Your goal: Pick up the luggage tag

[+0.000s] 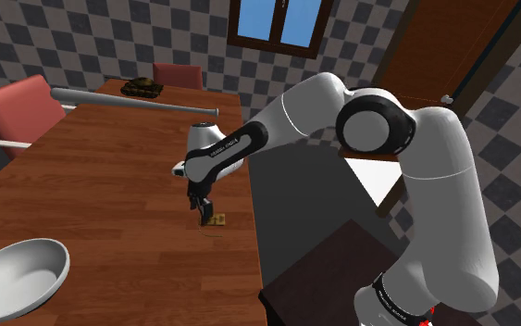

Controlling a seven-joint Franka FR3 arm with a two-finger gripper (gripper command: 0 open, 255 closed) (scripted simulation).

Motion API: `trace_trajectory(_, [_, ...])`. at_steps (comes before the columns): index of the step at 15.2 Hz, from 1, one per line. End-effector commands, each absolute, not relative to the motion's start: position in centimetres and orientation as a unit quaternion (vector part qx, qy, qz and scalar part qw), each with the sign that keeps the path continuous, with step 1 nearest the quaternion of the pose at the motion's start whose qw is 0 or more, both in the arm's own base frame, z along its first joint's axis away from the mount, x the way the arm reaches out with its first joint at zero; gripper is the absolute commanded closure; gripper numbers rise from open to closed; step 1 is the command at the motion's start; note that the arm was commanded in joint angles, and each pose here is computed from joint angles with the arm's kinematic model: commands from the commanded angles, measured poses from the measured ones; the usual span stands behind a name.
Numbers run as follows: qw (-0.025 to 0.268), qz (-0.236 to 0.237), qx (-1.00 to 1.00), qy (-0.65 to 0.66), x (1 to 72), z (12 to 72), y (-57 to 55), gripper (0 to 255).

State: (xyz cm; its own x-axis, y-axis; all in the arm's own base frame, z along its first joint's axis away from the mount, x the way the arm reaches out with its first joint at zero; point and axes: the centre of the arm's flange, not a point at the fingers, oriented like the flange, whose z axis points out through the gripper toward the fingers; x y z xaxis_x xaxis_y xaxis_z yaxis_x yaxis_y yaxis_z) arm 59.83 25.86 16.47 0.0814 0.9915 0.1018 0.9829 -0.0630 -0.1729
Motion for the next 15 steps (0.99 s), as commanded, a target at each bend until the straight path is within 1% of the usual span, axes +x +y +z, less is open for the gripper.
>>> trace_trajectory(1, [0.099, 0.021, -0.727, -0.679, 59.9, 15.3, 26.0, 0])
trace_trajectory(5, [0.099, 0.021, -0.727, -0.679, 59.9, 12.9, 26.0, 0])
trace_trajectory(7, [0.099, 0.021, -0.727, -0.679, 59.9, 12.9, 26.0, 0])
trace_trajectory(8, [0.099, 0.021, -0.727, -0.679, 59.8, 13.0, 26.0, 255])
trace_trajectory(15, [0.099, 0.021, -0.727, -0.679, 59.9, 13.0, 26.0, 255])
